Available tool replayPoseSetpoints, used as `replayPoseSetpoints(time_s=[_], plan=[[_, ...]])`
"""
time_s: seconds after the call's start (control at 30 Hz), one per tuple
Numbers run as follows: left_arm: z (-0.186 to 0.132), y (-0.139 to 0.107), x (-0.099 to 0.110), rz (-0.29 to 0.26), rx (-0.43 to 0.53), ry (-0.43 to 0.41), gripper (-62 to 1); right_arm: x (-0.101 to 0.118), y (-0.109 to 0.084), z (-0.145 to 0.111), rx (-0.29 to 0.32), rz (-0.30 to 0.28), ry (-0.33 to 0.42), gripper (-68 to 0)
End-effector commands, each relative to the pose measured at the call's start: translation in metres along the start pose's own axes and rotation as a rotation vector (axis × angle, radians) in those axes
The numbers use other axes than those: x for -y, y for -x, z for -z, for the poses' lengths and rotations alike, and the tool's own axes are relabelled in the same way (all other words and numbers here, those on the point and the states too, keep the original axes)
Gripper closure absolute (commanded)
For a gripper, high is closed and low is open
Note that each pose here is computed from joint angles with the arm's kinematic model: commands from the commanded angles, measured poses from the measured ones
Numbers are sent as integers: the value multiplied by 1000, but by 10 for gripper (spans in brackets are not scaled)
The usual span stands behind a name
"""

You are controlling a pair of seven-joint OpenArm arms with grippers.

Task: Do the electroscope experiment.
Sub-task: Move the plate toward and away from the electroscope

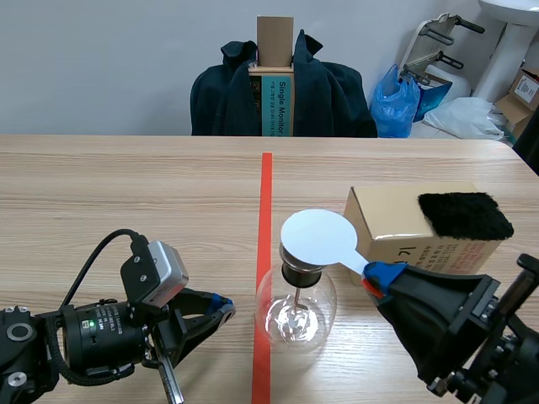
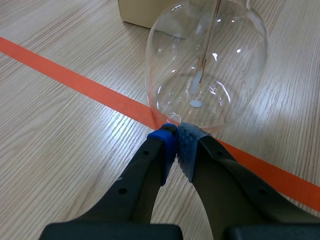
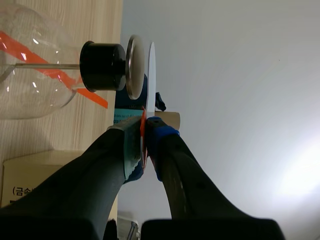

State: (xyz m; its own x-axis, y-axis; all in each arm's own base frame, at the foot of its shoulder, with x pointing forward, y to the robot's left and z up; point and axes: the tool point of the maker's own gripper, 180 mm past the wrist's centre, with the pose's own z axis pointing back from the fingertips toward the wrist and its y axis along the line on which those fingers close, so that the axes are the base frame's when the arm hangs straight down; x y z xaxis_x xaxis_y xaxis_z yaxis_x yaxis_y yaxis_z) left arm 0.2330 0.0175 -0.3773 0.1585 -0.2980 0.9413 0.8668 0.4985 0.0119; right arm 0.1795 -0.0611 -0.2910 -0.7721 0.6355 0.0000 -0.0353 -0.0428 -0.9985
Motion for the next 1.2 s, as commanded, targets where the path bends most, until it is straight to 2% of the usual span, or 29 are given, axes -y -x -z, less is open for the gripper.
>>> replayPoseSetpoints(time_s=[0.0, 0.23, 0.57, 0.7, 0.93, 1.17], plan=[[1, -10, -1, -9, 39, -7, -23, 11, 3, 2, 11, -38, 27, -8], [1, -10, -1, -9, 39, -7, -23, 11, -3, 1, 47, -38, 26, -8], [1, -10, -1, -9, 39, -7, -23, 11, -3, 1, 46, -38, 26, -8], [1, -10, -1, -9, 39, -7, -23, 11, 1, 2, 25, -38, 27, -8], [1, -10, -1, -9, 39, -7, -23, 13, 18, 1, -68, -33, 35, -8], [1, -10, -1, -9, 39, -7, -23, 14, 47, -3, -231, -29, 39, -8]])
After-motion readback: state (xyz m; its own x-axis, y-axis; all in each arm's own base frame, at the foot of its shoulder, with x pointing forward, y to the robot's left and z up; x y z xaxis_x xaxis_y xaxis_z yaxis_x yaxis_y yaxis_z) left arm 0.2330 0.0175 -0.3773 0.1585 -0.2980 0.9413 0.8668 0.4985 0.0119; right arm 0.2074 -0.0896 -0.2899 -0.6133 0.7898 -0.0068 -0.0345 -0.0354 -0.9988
